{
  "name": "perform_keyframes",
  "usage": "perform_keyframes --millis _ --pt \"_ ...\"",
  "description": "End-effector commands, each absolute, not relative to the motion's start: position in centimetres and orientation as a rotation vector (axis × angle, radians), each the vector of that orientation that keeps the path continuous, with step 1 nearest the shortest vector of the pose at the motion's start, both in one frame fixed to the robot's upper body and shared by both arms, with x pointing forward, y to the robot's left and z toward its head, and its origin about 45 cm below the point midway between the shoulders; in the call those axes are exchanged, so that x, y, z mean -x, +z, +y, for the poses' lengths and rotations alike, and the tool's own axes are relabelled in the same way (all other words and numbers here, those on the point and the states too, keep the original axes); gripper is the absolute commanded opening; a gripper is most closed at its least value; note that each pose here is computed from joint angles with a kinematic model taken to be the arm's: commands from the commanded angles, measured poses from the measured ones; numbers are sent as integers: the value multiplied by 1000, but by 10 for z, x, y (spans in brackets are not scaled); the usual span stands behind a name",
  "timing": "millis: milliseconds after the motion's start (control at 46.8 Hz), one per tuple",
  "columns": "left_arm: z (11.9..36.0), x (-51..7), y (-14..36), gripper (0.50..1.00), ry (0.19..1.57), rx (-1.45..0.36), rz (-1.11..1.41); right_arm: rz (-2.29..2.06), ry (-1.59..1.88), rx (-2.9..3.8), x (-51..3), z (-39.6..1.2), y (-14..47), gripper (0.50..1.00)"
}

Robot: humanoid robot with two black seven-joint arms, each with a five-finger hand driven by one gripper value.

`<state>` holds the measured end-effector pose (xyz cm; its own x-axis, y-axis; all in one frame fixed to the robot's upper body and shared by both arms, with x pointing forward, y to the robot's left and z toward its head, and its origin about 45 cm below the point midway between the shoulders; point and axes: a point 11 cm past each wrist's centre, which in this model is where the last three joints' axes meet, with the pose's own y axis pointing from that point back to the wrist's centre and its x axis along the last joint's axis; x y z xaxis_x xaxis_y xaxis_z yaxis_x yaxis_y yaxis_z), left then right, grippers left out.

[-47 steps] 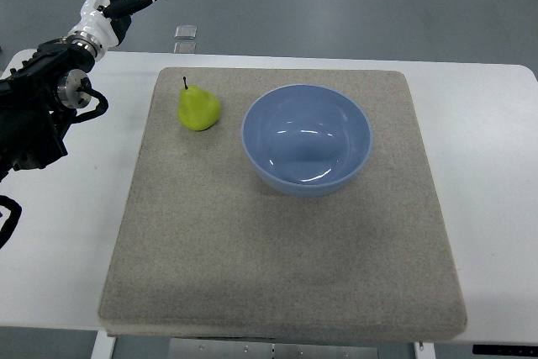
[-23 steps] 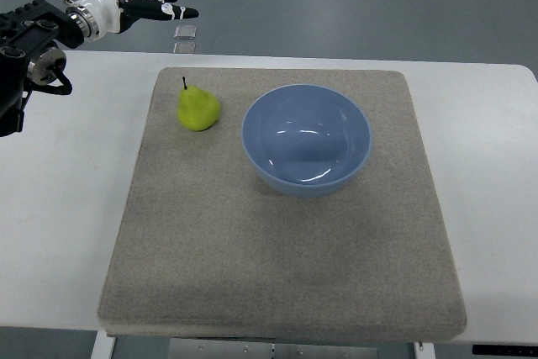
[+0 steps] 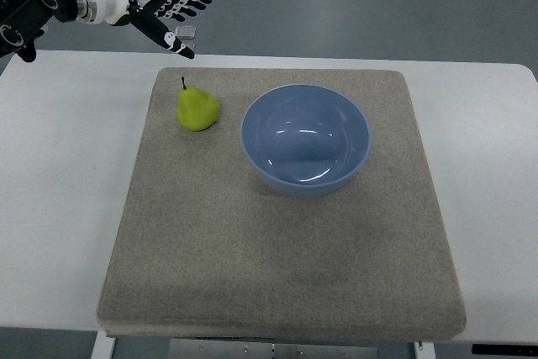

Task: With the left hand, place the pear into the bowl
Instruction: 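Swing the left hand over the green pear, fingers pointing down, then lower the left hand around the pear and position the fingers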

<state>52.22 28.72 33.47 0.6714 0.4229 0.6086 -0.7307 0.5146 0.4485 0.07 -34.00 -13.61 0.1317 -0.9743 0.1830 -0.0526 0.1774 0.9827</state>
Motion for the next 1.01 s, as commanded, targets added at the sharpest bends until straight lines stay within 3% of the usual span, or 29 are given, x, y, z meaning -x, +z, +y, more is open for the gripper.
perform_keyframes --millis 0,342,642,984 --pt "281 -521 333 994 669 -801 -497 -1218 -958 -1165 0 -340 -136 924" --pt "262 -514 334 992 416 -1079 -723 -1218 -957 -1164 0 -340 -136 924" --pt "247 -491 338 992 233 -1106 -834 -1218 -958 -1165 0 -340 -136 924" --pt "252 -489 321 994 225 -1127 -827 -1219 -957 -1166 -1 -340 -136 924"
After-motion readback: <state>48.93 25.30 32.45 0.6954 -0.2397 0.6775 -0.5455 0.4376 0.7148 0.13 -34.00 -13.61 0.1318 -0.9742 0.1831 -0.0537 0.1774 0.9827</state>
